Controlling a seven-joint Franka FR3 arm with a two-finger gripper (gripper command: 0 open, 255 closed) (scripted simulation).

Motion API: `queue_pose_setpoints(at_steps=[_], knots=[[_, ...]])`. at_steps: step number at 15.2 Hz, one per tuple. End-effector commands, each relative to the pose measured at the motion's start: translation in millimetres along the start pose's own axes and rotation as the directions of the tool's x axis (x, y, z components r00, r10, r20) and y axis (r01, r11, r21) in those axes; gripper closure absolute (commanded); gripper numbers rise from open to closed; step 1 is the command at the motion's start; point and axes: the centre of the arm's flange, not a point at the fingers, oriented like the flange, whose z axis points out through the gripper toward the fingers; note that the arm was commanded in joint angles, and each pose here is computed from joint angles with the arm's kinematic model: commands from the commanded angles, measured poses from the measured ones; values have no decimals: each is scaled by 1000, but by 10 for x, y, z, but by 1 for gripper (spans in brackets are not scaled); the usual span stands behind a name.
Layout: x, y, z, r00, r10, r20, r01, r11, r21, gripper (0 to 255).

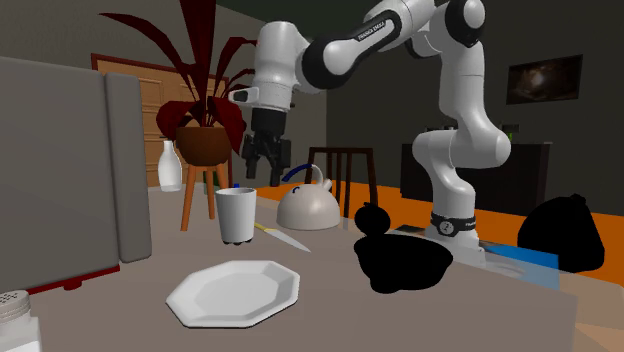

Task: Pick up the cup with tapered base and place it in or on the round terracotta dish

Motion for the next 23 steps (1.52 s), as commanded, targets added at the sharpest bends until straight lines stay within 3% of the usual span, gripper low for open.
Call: queue_pose_setpoints(at_steps=[1,10,18,19,23], knots=[[124,189,147,1000,-5,4,5,1000,-10,0],[190,308,648,1000,-6,6,7,1000,-16,0],[190,308,648,1000,-6,6,7,1000,-16,0],[190,308,648,1000,-6,6,7,1000,-16,255],[190,308,648,1000,-6,6,7,1000,-16,255]])
